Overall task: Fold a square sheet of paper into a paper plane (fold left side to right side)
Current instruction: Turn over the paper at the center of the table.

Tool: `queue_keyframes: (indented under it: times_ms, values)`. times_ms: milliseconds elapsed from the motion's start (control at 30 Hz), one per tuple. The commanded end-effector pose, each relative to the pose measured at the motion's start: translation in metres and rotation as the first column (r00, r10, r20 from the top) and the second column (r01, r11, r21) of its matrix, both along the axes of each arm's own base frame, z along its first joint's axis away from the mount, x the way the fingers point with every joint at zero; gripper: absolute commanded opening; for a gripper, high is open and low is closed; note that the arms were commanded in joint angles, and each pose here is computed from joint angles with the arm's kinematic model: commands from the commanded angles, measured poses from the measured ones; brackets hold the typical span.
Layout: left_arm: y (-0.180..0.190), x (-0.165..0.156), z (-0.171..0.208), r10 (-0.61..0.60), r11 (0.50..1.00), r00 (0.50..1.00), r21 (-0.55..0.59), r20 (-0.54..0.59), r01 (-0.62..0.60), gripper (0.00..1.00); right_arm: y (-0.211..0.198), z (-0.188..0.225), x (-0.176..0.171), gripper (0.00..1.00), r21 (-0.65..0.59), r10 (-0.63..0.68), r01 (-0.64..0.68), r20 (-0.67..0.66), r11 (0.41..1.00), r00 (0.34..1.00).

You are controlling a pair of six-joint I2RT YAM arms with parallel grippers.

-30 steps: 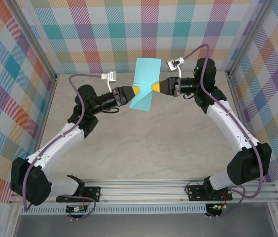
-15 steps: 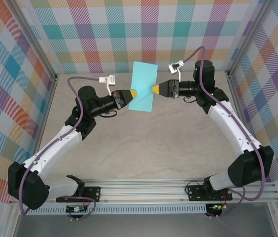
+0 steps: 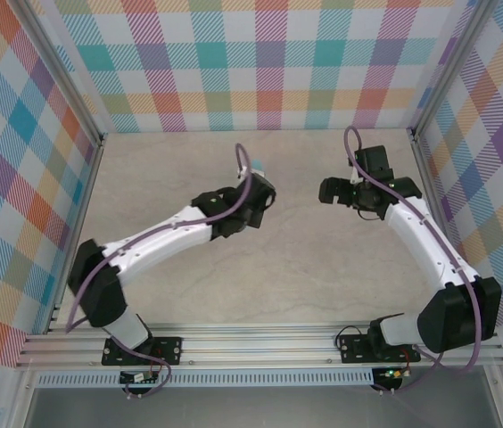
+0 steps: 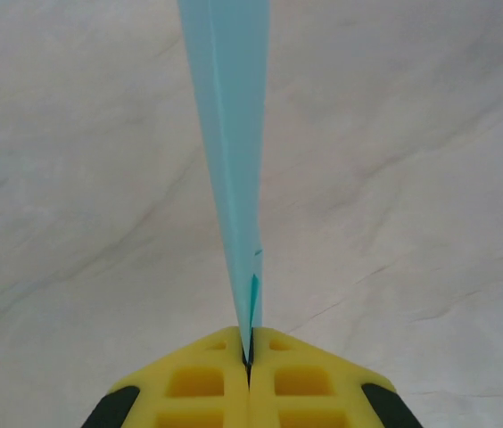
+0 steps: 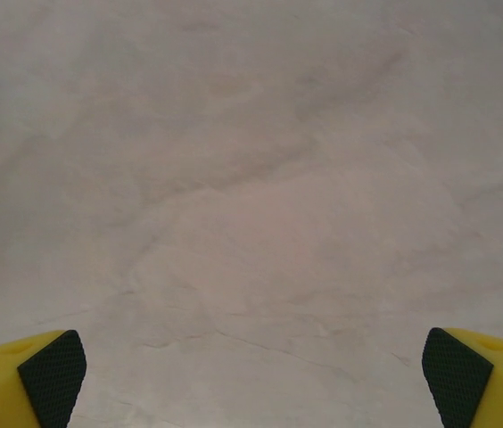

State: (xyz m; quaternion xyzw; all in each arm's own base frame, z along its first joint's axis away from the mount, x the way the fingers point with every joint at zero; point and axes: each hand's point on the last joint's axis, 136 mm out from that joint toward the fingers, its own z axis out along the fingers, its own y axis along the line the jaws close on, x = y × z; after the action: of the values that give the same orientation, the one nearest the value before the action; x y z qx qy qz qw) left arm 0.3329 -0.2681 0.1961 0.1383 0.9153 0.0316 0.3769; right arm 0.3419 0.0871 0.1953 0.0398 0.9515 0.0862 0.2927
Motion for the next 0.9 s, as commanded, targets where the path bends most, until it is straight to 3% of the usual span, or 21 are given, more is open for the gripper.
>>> queue_keyframes:
  times_ms: [0,167,367,600,767,867]
  values:
    - [0.049,0.001,0.006,0.197,0.926,0.974,0.305,0.112,-0.223,0.0,-0.032,0.005,-0.006,1.0,-0.13,-0.103,0.108,0.049,0.986,0.994]
    - [0.032,0.007,-0.036,0.259,0.884,0.965,0.391,0.046,-0.256,0.0,-0.036,0.001,-0.012,1.0,-0.131,-0.121,0.127,0.053,0.983,0.991]
    - [-0.01,0.003,-0.096,0.239,0.922,0.955,0.349,-0.177,-0.166,0.06,-0.037,-0.001,-0.015,1.0,-0.133,-0.125,0.132,0.053,0.982,0.991]
    - [-0.04,0.001,-0.135,0.191,0.952,0.923,0.293,-0.335,-0.09,0.12,-0.038,-0.01,-0.018,1.0,-0.139,-0.13,0.133,0.03,0.981,0.991]
    - [-0.066,0.005,-0.134,0.108,0.989,0.899,0.136,-0.426,-0.054,0.41,-0.032,-0.011,-0.019,1.0,-0.099,-0.111,0.111,0.01,0.989,0.994]
    - [-0.079,0.01,-0.121,0.049,0.999,0.889,0.028,-0.455,-0.04,0.54,-0.018,-0.012,-0.017,1.0,-0.046,-0.063,0.063,-0.003,0.997,0.998]
